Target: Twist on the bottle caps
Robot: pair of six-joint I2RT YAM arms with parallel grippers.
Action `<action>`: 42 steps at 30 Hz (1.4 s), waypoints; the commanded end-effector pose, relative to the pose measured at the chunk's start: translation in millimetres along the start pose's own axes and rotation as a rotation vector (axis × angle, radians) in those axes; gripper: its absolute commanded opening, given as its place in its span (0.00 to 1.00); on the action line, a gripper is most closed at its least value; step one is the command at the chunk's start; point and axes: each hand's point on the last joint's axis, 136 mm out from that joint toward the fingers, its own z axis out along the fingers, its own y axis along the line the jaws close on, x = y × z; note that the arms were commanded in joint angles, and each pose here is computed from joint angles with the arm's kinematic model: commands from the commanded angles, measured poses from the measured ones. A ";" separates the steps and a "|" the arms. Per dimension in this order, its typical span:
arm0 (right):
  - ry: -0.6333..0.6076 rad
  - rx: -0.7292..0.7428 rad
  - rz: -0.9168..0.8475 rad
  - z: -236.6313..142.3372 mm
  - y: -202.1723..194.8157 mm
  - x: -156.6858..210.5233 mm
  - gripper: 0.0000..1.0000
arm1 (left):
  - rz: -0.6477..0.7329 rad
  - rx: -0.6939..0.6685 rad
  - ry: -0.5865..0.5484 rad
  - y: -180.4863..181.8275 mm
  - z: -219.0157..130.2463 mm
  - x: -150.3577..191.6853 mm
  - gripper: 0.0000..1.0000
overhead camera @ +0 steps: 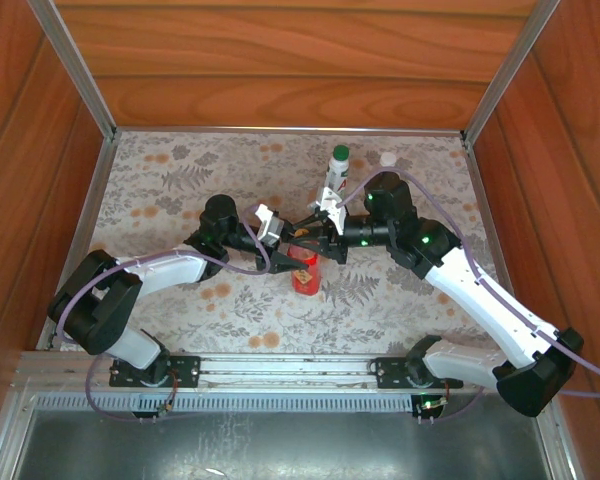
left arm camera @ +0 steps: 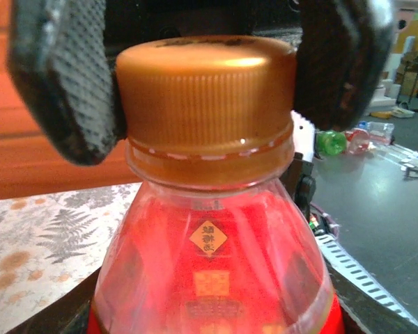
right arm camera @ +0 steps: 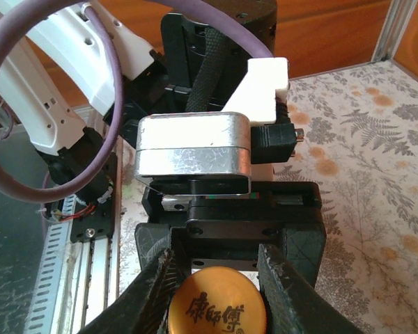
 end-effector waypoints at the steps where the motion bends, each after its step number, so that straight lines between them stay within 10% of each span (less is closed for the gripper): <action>1: -0.003 0.293 0.045 -5.5 -53.2 -2.9 0.08 | 0.103 -0.205 0.001 32.8 -5.4 -4.0 0.56; 9: 0.051 0.870 0.214 -24.2 -151.9 32.0 0.06 | 0.147 -0.698 0.030 110.8 -28.6 -10.1 0.56; 17: 0.162 1.149 0.411 -34.1 -191.4 73.0 0.04 | 0.191 -0.877 0.070 128.8 -25.7 -8.0 0.56; 21: 0.081 1.019 0.357 -20.9 -180.9 57.0 0.09 | 0.183 -0.868 0.078 126.6 -25.6 -3.5 0.55; 30: -0.117 0.375 0.023 -11.5 -66.3 -6.0 0.64 | 0.126 -0.461 0.044 70.5 -11.8 8.5 0.56; 42: -0.074 0.011 -0.021 -30.8 14.8 -20.8 0.64 | 0.037 -0.021 -0.011 -3.5 -4.3 -6.4 0.56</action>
